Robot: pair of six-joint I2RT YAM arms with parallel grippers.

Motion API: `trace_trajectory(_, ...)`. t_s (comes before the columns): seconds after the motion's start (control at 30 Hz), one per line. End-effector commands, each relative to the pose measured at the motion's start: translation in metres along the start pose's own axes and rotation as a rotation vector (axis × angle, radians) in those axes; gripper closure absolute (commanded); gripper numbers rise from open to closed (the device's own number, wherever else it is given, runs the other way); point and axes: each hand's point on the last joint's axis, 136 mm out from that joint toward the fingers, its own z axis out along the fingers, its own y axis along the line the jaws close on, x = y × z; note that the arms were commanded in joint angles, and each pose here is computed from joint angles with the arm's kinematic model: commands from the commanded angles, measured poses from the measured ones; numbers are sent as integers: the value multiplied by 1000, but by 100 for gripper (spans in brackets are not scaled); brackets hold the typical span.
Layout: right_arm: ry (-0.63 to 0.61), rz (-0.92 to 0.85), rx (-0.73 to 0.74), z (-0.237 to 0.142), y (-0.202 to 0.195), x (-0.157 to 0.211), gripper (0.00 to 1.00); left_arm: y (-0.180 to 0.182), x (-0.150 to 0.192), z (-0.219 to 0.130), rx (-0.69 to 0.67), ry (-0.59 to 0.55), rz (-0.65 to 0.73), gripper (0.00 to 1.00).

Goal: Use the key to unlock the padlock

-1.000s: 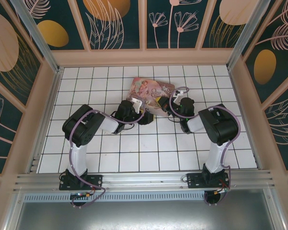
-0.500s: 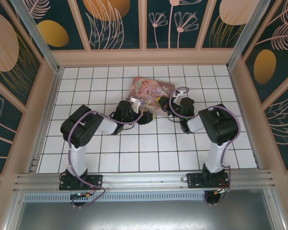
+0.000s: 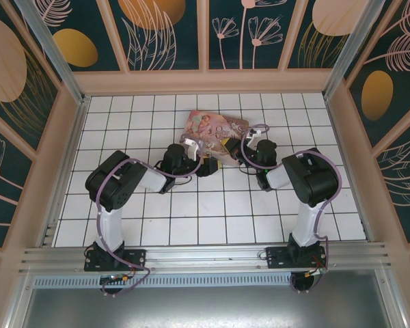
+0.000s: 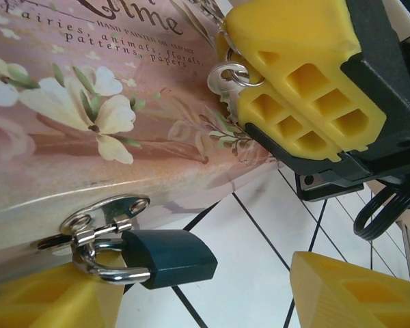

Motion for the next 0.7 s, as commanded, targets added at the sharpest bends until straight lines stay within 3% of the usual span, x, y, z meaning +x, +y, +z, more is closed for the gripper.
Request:
trace_trajectory(0.0,22,19,20,-1,-12,8,100,-7,-8,6,43,-35,14,34)
trace_trajectory(0.43,22,18,21,-2,-13,7,100,9,1,10,11,-44,-27,36)
trace_trajectory(0.67,22,19,22,-2,-13,8,100,13,-2,10,-5,-70,-36,45)
